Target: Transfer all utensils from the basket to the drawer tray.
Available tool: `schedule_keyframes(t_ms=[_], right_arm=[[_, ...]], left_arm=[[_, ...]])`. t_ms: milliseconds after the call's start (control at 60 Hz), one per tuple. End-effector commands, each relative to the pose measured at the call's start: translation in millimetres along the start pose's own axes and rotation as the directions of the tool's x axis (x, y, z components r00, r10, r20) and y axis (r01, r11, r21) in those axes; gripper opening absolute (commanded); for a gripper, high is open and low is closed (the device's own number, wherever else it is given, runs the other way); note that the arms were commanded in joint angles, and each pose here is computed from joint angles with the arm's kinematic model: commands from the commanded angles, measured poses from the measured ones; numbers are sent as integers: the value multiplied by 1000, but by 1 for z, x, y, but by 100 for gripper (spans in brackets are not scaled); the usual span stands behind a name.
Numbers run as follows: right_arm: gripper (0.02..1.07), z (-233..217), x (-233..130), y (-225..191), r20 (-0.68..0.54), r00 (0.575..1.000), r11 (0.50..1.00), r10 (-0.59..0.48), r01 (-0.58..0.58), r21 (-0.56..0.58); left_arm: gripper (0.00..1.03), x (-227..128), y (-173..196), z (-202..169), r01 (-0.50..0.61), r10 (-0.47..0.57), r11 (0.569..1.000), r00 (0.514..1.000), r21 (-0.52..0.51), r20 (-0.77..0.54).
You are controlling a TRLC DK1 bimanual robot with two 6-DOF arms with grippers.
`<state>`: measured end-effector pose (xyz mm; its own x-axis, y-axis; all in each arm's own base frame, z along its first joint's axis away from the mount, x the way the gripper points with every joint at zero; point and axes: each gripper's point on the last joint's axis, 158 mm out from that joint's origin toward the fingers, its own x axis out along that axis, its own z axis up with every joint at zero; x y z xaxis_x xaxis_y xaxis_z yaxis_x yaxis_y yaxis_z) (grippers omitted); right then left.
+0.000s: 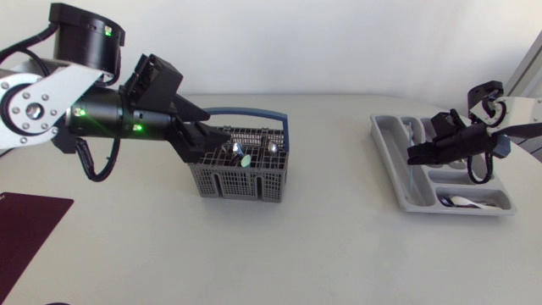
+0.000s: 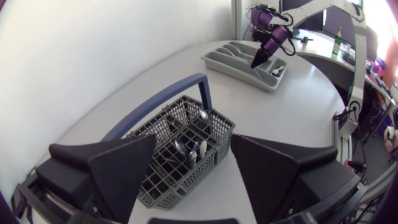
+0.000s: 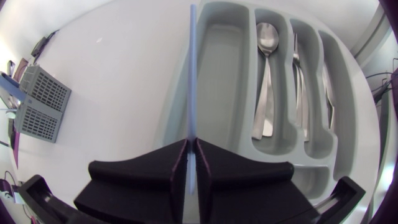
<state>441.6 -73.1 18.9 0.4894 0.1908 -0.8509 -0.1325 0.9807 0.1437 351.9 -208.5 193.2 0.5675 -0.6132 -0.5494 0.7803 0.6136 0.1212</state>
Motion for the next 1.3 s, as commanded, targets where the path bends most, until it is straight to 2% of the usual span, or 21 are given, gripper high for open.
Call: schedule_keyframes(t_ms=[0, 67, 167, 417, 533, 617, 967, 1017, 1100, 1283], right_arm=[[9, 1, 11, -7, -9, 1000, 999, -13, 13, 43], [10, -1, 15, -10, -19, 1000, 998, -23, 24, 50], [20, -3, 18, -12, -25, 999, 998, -29, 30, 54], [68, -7, 13, -10, -23, 999, 998, -35, 36, 53], [83, -8, 3, -8, -7, 999, 998, -52, 52, 45], [86, -7, -5, -2, 11, 998, 998, -64, 64, 25], [86, -10, -23, 26, 39, 998, 998, -51, 52, -27], [86, -12, -23, 30, 37, 998, 998, -47, 48, -32], [86, -13, -22, 33, 36, 998, 998, -44, 46, -37], [86, -14, -21, 37, 38, 999, 998, -39, 41, -45]], left_arm=[[84, 2, -9, -13, 0, 1, 998, 1000, 56, -9], [84, 3, -11, -20, -5, 6, 997, 1000, 83, -10], [84, 7, -15, -30, -2, 4, 994, 1000, 110, -17], [84, 19, -29, -43, -54, 52, 978, 999, 201, 15], [84, 27, -41, -50, -95, 87, 959, 995, 267, 44], [84, 31, -48, -52, -123, 108, 944, 992, 307, 66], [82, 51, -53, -58, -151, 131, 935, 988, 319, 85], [72, 54, -56, -58, -145, 124, 935, 989, 322, 85], [64, 59, -60, -59, -134, 113, 935, 990, 329, 80], [60, 70, -57, -58, -147, 128, 931, 989, 334, 78]])
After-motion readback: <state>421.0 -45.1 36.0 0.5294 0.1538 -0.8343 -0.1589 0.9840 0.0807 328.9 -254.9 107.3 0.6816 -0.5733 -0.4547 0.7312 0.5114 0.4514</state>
